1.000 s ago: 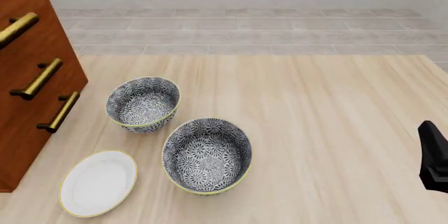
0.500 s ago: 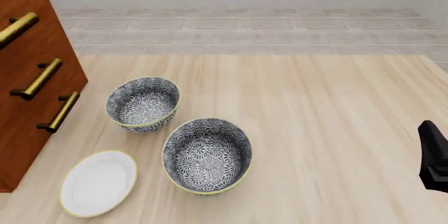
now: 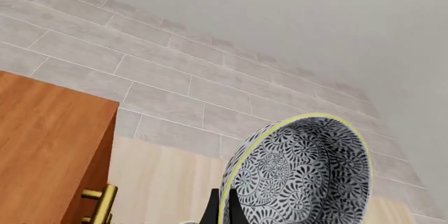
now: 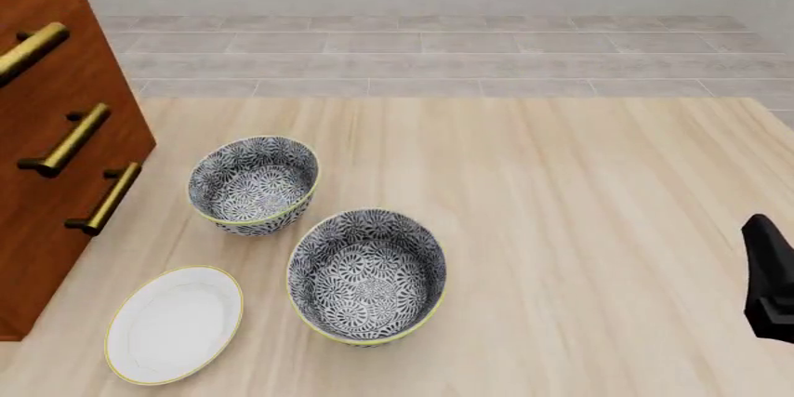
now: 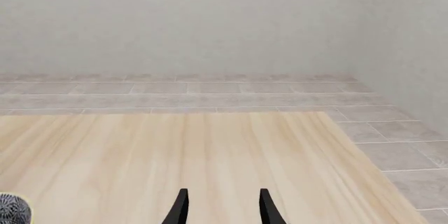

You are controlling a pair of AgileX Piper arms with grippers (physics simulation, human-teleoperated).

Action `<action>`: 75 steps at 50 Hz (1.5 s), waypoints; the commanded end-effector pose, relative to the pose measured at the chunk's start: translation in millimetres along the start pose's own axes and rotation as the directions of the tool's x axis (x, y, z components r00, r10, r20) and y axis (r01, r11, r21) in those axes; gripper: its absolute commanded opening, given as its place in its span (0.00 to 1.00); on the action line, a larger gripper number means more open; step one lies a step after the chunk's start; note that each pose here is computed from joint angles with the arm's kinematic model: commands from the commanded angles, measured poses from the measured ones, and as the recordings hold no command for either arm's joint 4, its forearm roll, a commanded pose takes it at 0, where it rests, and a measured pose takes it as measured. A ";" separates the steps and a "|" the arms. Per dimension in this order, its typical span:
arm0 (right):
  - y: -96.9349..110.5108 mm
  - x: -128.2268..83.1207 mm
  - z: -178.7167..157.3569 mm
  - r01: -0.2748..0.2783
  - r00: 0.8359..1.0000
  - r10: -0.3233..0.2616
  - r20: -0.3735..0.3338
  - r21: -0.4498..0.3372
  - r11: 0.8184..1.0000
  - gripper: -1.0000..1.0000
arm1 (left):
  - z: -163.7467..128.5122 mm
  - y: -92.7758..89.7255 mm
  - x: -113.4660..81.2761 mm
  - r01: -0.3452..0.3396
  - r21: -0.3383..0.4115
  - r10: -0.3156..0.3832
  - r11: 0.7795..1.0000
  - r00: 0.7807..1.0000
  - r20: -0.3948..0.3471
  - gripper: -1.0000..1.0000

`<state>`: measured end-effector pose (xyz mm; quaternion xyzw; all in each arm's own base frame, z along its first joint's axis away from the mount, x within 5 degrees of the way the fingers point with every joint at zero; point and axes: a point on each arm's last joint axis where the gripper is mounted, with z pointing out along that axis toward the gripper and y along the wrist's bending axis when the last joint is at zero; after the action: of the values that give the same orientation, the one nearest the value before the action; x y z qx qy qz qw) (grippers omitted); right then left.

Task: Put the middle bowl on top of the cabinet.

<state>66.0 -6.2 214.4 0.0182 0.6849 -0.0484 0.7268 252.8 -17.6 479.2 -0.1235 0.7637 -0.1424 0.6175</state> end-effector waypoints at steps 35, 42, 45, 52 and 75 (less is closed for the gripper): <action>-0.4 -1.4 -3.4 0.017 1.000 -0.018 0.017 0.006 1.000 1.00 | 4.8 51.6 -38.0 0.181 -0.235 -0.177 0.955 0.983 0.039 0.00; -0.4 -1.7 -1.9 0.019 1.000 -0.019 0.017 0.006 1.000 1.00 | 5.9 62.8 -38.4 0.234 -0.274 -0.229 0.933 0.972 0.051 0.00; -0.4 -2.0 -1.7 0.019 1.000 -0.019 0.018 0.006 1.000 1.00 | 4.9 65.2 -39.6 0.247 -0.283 -0.241 0.927 0.969 0.057 0.00; -0.5 -2.0 -3.3 0.020 1.000 -0.020 0.019 0.008 1.000 1.00 | 2.8 69.1 -41.9 0.271 -0.296 -0.262 0.916 0.963 0.072 0.00; -0.5 -1.9 -6.1 0.021 1.000 -0.021 0.021 0.009 1.000 1.00 | 4.8 94.0 -47.6 0.357 -0.364 -0.335 0.860 0.934 0.125 0.00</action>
<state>60.6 -6.1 215.9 0.0135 0.6775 -0.0588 0.7330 267.0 77.6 485.4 -0.3586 0.7345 -0.0965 0.5679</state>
